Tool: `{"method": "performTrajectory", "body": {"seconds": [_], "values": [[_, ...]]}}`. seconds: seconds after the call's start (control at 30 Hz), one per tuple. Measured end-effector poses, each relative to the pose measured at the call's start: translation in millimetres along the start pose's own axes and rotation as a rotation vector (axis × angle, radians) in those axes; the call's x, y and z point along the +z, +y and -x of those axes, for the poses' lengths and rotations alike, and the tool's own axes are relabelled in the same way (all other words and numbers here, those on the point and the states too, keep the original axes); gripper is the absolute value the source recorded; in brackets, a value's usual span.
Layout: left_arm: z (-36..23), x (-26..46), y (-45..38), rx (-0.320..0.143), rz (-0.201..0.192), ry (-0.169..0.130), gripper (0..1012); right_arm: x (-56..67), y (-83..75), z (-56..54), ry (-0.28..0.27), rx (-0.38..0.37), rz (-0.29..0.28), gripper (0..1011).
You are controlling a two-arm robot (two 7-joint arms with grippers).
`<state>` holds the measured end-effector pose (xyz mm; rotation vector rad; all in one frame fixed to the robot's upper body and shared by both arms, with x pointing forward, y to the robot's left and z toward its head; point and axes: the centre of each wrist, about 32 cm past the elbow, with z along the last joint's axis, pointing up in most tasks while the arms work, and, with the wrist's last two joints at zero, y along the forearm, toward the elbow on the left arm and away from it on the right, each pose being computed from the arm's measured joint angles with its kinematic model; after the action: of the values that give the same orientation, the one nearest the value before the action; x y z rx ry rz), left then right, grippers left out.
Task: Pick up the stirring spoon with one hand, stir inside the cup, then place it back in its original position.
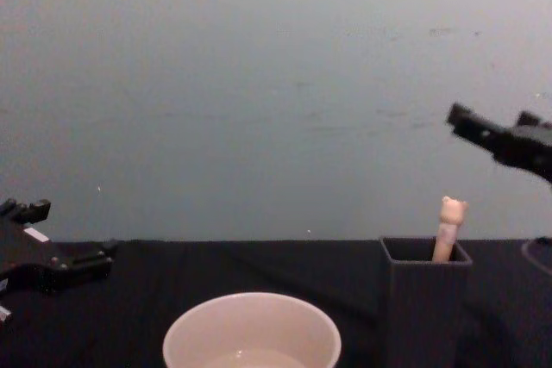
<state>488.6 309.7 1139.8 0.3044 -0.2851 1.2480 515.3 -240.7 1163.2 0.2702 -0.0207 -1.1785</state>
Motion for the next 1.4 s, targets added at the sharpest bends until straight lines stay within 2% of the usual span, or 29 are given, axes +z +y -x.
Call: {"method": "performTrajectory", "body": {"seconds": [0.1,0.13,0.17,0.23,0.33,0.5,0.63,0.73,1.4], "values": [[0.0,0.0,0.0,0.000,0.000,0.000,1002,0.0,1.2,0.7,-0.050,-0.101,-0.034,1003],[0.0,0.0,0.0,0.000,0.000,0.000,1001,-1.6,0.9,0.0,-0.084,-0.148,-0.034,1003],[0.0,0.0,0.0,0.000,0.000,0.000,1001,-1.6,0.9,0.0,-0.084,-0.148,-0.034,1003],[0.0,0.0,0.0,0.000,0.000,0.000,1001,-6.5,-0.1,-0.8,-0.139,-0.208,-0.018,1003],[0.0,0.0,0.0,0.000,0.000,0.000,1001,-20.9,-5.0,-2.0,-0.235,-0.283,0.039,1003],[0.0,0.0,0.0,0.000,0.000,0.000,1001,-41.7,-13.9,-1.1,-0.309,-0.327,0.129,1003],[0.0,0.0,0.0,0.000,0.000,0.000,1001,-56.8,-20.7,0.3,-0.317,-0.350,0.204,1003],[0.0,0.0,0.0,0.000,0.000,0.000,1001,-61.3,-21.8,-0.8,-0.309,-0.365,0.228,1003],[0.0,0.0,0.0,0.000,0.000,0.000,1001,-60.7,-20.6,-1.5,-0.307,-0.368,0.227,1002]]}}
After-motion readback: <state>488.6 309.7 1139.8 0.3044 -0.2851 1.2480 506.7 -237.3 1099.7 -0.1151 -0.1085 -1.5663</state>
